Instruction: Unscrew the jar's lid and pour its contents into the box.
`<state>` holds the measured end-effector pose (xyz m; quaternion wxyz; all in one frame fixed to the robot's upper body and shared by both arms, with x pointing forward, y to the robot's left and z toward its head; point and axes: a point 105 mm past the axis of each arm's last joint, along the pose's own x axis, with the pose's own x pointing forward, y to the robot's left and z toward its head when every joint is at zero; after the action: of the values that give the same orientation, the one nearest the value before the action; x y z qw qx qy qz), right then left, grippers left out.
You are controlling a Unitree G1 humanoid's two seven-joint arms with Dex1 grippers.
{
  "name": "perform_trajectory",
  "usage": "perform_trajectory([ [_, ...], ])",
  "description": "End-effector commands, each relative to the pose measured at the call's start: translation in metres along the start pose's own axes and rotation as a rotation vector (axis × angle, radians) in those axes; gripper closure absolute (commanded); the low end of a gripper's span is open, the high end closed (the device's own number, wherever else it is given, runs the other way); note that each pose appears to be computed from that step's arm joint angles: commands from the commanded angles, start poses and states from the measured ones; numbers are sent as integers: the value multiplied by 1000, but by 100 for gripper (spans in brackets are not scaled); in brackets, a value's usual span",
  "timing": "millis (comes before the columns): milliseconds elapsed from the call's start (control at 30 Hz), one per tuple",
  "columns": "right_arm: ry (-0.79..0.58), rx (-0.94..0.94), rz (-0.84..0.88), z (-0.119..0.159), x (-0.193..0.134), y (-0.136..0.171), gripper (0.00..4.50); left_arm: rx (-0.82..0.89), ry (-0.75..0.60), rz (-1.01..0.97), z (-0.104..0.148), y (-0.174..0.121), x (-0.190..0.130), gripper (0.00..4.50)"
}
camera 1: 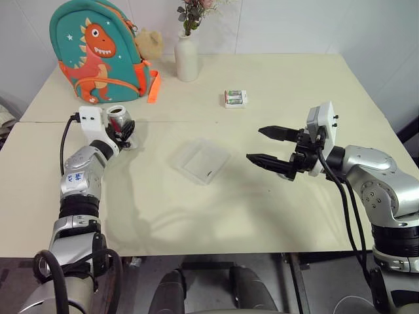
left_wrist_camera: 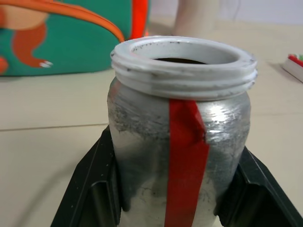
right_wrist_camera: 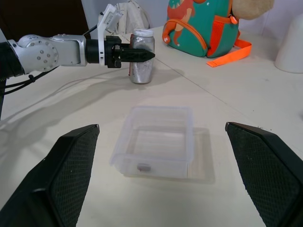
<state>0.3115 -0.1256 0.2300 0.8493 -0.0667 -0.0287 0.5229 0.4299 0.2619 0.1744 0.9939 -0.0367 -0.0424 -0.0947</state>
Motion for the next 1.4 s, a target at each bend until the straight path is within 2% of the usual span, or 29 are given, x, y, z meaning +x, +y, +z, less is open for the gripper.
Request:
perform_trajectory([
  [33, -33, -58, 5, 15, -1, 3, 1, 22, -41, -2, 4, 6, -5, 252],
  [100, -39, -57, 6, 15, 0, 3, 0, 68, -20, -3, -1, 9, -8, 178],
  [300, -50, -55, 10, 16, 2, 4, 0, 114, -1, -9, -4, 13, -13, 2],
  [533, -60, -42, 12, 14, 2, 6, 0, 212, 11, -58, 4, 12, -33, 2],
  [633, -56, -30, 18, 11, 1, 8, 0, 215, 27, -70, 5, 15, -53, 2],
  [767, -35, -27, 19, 9, -6, 10, 0, 363, 79, -133, 5, 13, -88, 2],
  [833, -7, -54, 23, 8, -11, 11, 0, 459, 61, -194, 15, 11, -106, 2],
  [900, 15, -82, 35, 6, -15, 12, 0, 537, 6, -307, 28, -4, -119, 2],
  [967, 9, -110, 59, 8, -17, 16, 0, 601, -15, -503, 33, -28, -131, 2],
  [1067, 25, -175, 80, 4, -20, 18, 0, 565, -13, -627, 41, -47, -132, 2],
  [1267, 77, -259, 83, -8, -26, 16, 0, 638, 36, -923, 22, -87, -138, 2],
  [1400, 75, -251, 58, -8, -34, 16, 0, 635, 8, -952, 26, -92, -128, 2],
])
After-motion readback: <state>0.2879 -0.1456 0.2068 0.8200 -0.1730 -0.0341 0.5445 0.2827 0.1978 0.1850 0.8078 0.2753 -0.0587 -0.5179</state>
